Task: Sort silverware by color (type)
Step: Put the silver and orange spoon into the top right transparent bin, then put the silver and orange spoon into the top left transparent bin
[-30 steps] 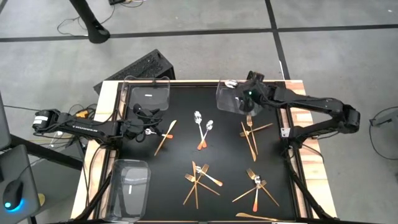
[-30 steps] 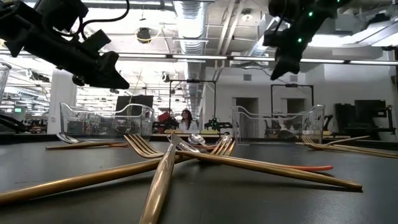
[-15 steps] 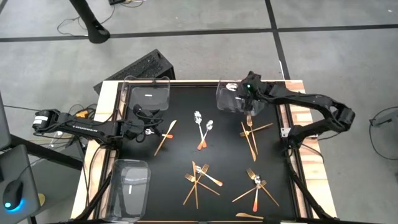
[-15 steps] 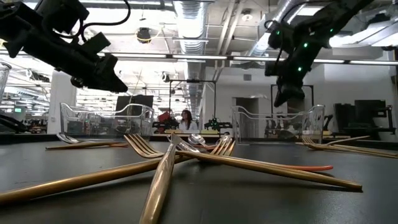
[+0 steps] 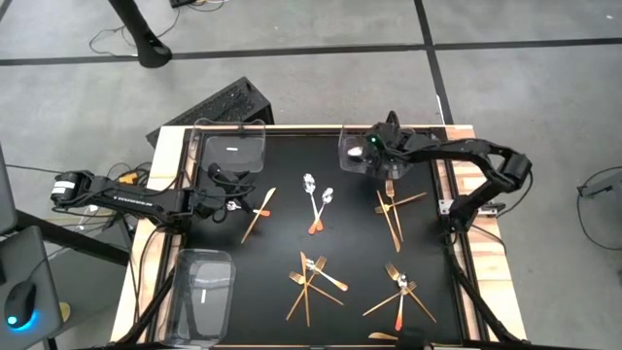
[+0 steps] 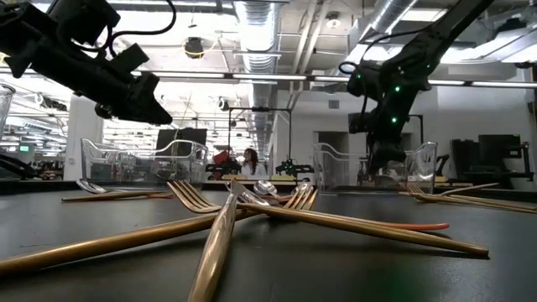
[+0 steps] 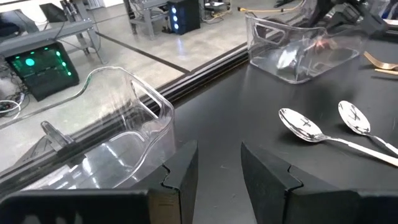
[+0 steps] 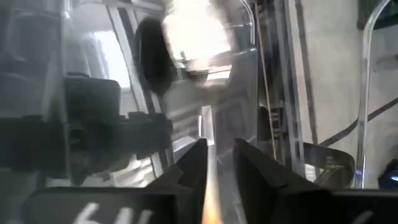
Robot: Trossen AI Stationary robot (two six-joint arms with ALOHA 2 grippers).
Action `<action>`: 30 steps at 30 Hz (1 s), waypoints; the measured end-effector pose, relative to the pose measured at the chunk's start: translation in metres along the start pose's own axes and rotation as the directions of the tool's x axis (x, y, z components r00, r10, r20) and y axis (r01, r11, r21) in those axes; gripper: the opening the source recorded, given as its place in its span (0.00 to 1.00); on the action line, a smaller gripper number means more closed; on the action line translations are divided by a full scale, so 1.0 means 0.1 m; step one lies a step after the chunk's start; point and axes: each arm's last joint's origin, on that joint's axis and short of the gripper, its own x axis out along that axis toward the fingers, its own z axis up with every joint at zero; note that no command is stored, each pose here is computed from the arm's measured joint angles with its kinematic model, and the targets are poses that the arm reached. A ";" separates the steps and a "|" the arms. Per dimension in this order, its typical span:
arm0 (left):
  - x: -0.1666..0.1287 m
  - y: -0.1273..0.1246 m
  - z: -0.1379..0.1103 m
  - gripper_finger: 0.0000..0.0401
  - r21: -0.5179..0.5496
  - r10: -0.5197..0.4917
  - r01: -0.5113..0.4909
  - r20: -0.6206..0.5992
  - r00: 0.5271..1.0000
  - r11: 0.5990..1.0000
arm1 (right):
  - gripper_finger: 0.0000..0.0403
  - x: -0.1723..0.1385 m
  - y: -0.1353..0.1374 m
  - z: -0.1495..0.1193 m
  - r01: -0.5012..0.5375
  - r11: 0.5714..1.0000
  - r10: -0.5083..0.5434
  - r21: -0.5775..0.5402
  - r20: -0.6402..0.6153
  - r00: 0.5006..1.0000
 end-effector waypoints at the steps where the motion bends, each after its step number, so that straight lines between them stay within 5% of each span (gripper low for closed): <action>1: 0.00 0.00 0.00 0.27 -0.004 0.000 0.000 0.000 1.000 1.000 | 0.32 0.00 0.00 0.00 0.007 1.000 -0.007 0.003 -0.002 1.000; 9: 0.00 0.01 -0.03 0.27 -0.010 0.012 -0.012 -0.020 1.000 1.000 | 0.43 -0.44 -0.10 0.08 0.082 0.978 -0.106 0.193 0.116 0.988; 14: 0.00 0.01 -0.04 0.27 -0.025 0.008 -0.009 -0.029 1.000 1.000 | 0.40 -0.86 -0.06 0.03 -0.073 0.917 -0.026 0.392 0.243 0.970; 21: 0.00 0.01 -0.04 0.27 -0.019 0.008 -0.009 -0.029 1.000 1.000 | 0.33 -1.28 0.31 -0.04 -0.211 0.877 0.104 0.432 0.259 0.960; 30: 0.00 0.01 -0.04 0.27 -0.015 0.007 -0.008 -0.031 1.000 1.000 | 0.30 -1.43 0.90 -0.20 -0.181 0.827 0.115 0.531 0.156 0.981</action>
